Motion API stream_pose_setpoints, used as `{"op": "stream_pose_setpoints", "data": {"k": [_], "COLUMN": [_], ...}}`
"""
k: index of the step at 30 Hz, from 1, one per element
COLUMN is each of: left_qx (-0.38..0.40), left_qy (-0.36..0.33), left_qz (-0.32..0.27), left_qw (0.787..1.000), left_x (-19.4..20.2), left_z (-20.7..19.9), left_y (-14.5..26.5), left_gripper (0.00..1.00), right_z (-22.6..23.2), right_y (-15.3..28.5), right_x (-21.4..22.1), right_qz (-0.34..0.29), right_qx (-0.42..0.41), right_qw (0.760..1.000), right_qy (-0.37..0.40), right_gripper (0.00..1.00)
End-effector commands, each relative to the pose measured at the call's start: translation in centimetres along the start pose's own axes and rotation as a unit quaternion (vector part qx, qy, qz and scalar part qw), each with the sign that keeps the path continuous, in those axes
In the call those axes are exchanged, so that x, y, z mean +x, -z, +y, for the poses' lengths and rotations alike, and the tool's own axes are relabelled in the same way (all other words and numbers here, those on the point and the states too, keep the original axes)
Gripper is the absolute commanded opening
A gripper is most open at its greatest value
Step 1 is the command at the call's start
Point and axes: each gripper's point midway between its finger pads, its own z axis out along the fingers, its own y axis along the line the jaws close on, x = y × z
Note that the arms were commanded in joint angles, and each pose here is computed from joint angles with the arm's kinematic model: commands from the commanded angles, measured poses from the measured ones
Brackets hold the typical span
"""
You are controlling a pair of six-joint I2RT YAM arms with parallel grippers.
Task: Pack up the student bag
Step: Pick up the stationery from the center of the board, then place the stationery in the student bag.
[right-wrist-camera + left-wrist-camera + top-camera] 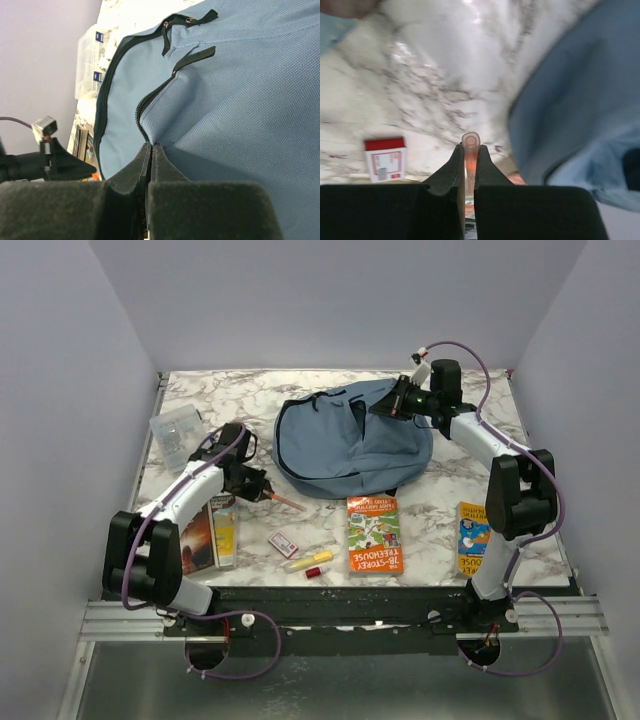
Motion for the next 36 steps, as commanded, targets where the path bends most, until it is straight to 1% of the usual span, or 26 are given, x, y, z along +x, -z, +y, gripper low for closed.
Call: {"op": "stream_pose_setpoints", "data": {"k": [1, 5, 9, 14, 18, 20, 24, 29, 36], "left_qx": [0.101, 0.159, 0.188, 0.196, 0.206, 0.209, 0.216, 0.226, 0.226], "left_qy": [0.019, 0.02, 0.028, 0.045, 0.037, 0.035, 0.028, 0.001, -0.066], "left_qz": [-0.005, -0.031, -0.06, -0.091, -0.143, -0.154, -0.146, -0.133, -0.102], "left_qw": [0.995, 0.987, 0.98, 0.975, 0.967, 0.965, 0.965, 0.965, 0.967], "left_x": [0.2, 0.3, 0.5, 1.1, 0.9, 1.2, 2.9, 5.6, 9.2], "left_z": [-5.9, -10.3, -14.5, -19.0, -22.6, -24.0, -26.6, -29.0, -30.3], "left_y": [4.5, 7.3, 8.3, 7.0, 5.8, 5.1, 3.6, 2.0, -0.4], "left_gripper": [0.0, 0.0, 0.0, 0.0, 0.0, 0.0, 0.0, 0.0, 0.0], "right_z": [2.4, 2.7, 3.1, 3.5, 3.8, 3.9, 4.2, 4.4, 4.7], "right_y": [1.1, 1.0, 1.1, 1.2, 1.3, 1.4, 1.5, 1.4, 1.5], "right_x": [-1.7, -1.5, -1.5, -1.4, -1.6, -1.5, -1.6, -1.5, -1.6], "right_qz": [-0.026, -0.024, -0.024, -0.024, -0.026, -0.026, -0.028, -0.027, -0.028], "right_qx": [-0.024, -0.033, -0.042, -0.045, -0.049, -0.051, -0.06, -0.065, -0.07], "right_qw": [0.999, 0.999, 0.999, 0.999, 0.998, 0.998, 0.998, 0.997, 0.997], "right_qy": [0.026, 0.021, 0.02, 0.02, 0.022, 0.022, 0.02, 0.017, 0.018], "right_gripper": [0.0, 0.0, 0.01, 0.01, 0.01, 0.01, 0.01, 0.01, 0.01]}}
